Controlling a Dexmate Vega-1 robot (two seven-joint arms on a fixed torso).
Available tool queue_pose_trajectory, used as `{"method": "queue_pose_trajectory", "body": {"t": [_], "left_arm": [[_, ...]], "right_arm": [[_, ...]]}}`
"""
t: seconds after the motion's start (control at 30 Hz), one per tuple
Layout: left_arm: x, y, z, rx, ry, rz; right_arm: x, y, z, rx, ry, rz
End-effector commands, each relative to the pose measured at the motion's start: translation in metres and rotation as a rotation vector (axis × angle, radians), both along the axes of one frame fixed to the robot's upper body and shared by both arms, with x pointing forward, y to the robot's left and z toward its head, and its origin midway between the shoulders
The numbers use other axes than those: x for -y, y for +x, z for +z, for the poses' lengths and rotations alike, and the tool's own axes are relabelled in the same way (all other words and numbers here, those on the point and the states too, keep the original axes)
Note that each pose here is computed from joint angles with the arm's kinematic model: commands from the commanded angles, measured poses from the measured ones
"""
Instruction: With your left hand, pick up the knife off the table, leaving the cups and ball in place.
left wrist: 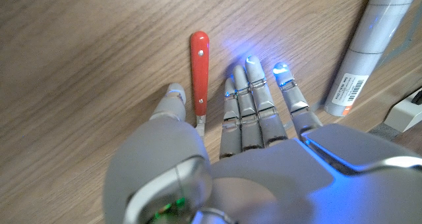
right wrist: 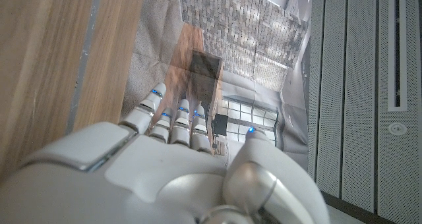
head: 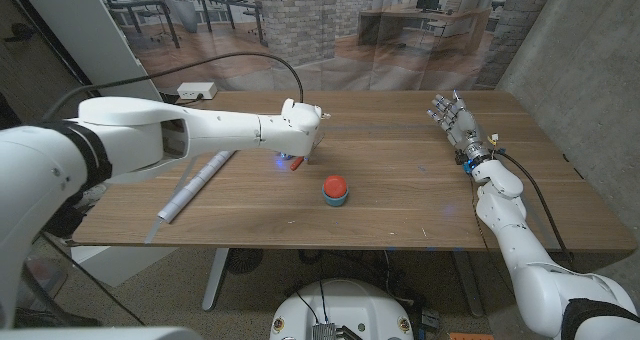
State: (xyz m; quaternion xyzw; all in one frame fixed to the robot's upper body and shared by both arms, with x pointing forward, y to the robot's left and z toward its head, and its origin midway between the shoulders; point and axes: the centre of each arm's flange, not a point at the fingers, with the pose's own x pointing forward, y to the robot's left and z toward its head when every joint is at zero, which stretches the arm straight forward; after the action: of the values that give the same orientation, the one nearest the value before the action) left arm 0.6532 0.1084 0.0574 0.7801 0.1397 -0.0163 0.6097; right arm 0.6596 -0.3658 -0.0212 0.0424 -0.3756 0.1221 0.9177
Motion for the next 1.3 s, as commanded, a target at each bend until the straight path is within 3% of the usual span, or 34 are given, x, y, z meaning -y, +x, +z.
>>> {"method": "queue_pose_trajectory", "body": {"t": [0.03, 0.4, 0.7, 0.83, 1.3], "left_arm": [[0.005, 0.004, -0.008, -0.008, 0.073, 0.004], [0.016, 0.001, -0.019, 0.049, 0.209, 0.031], [0.02, 0.005, -0.03, 0.035, 0.231, 0.026], [0.02, 0.006, -0.035, 0.063, 0.243, 0.025], [-0.002, 0.014, -0.057, 0.193, 0.247, 0.037]], "right_arm": [[0.004, 0.001, 0.001, 0.012, 0.017, -0.017], [0.006, 0.003, 0.002, 0.029, 0.034, -0.029], [0.01, 0.004, 0.005, 0.042, 0.043, -0.049], [0.012, 0.005, 0.006, 0.044, 0.042, -0.058], [0.017, 0.005, 0.01, 0.055, 0.013, -0.099]]}}
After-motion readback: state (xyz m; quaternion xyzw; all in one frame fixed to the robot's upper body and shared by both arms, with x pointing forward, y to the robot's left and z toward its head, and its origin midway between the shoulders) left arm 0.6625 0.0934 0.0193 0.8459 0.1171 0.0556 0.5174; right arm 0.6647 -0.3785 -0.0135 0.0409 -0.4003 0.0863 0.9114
